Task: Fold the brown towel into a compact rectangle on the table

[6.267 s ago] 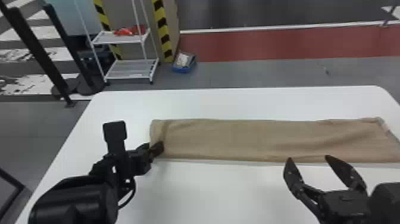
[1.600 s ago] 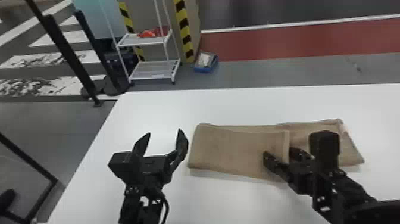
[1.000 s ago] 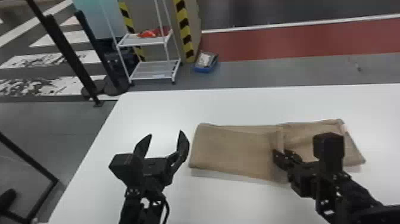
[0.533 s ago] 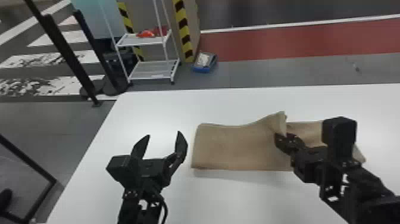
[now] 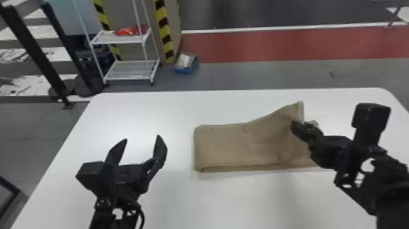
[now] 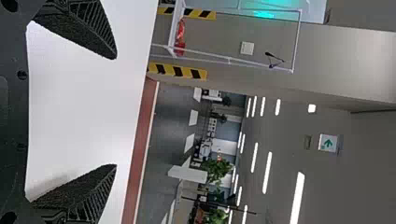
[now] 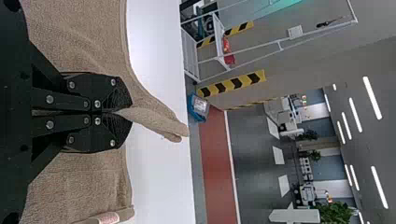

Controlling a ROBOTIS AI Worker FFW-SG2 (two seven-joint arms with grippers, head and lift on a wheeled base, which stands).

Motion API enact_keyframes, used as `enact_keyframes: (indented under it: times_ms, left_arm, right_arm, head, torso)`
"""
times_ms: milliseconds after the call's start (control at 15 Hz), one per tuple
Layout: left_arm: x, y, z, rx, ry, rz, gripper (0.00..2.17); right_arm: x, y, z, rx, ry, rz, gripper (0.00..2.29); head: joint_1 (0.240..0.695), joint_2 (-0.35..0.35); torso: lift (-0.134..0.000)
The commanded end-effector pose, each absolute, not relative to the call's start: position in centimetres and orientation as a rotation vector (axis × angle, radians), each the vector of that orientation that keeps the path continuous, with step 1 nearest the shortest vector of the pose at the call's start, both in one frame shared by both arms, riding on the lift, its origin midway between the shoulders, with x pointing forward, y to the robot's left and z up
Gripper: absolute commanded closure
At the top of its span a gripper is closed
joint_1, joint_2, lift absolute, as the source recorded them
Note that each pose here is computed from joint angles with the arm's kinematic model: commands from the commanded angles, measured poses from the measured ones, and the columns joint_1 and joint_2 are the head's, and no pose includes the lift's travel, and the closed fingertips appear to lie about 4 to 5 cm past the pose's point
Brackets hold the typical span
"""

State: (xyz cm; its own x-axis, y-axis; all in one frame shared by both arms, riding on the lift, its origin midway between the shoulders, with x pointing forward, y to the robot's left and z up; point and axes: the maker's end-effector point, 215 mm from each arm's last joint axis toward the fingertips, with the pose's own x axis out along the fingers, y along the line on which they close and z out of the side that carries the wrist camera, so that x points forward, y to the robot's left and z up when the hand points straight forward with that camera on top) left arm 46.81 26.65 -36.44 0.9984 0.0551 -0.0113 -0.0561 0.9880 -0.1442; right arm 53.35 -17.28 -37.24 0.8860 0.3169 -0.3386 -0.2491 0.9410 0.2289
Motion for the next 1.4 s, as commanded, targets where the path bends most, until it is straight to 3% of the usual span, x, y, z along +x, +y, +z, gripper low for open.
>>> enact_keyframes:
  times_ms: [0, 133, 267, 333, 400, 467, 867, 1333]
  left_arm:
    - [46.7, 26.8, -36.5, -0.143, 0.009, 0.058, 0.04]
    - [46.7, 27.0, -36.7, -0.142, 0.012, 0.062, 0.04]
    - [46.7, 26.9, -36.8, -0.142, 0.015, 0.058, 0.04]
    - [46.8, 26.7, -36.7, -0.144, 0.013, 0.054, 0.04]
    - [46.9, 26.5, -36.6, -0.143, 0.011, 0.048, 0.04]
    - [46.9, 26.4, -36.6, -0.144, 0.012, 0.049, 0.04]
    - [47.1, 26.3, -36.6, -0.139, 0.013, 0.038, 0.04]
    - [47.3, 26.0, -36.5, -0.140, 0.012, 0.032, 0.04]
  right_arm:
    - [53.5, -19.1, -37.2, 0.223, 0.396, 0.275, 1.21]
    - [53.0, -22.0, -34.9, 0.277, 0.382, 0.243, 1.21]
    - [53.0, -23.4, -35.5, 0.278, 0.400, 0.216, 1.18]
    - [53.2, -23.6, -36.7, 0.283, 0.433, 0.210, 0.85]
    - [53.4, -24.6, -37.8, 0.293, 0.458, 0.190, 0.12]
    - [53.5, -25.4, -38.6, 0.295, 0.488, 0.176, 0.00]
    - [52.3, -29.7, -40.2, 0.299, 0.573, 0.109, 0.07]
    - [53.2, -28.5, -44.1, 0.254, 0.670, 0.127, 0.15]
  head:
    - [0.695, 0.107]
    - [0.695, 0.088]
    - [0.695, 0.069]
    - [0.695, 0.060]
    - [0.695, 0.045]
    - [0.695, 0.036]
    - [0.695, -0.019]
    - [0.695, -0.037]
  torso:
    - [-0.126]
    - [-0.126]
    - [-0.126]
    - [-0.126]
    - [-0.126]
    - [-0.126]
    - [-0.126]
    - [-0.126]
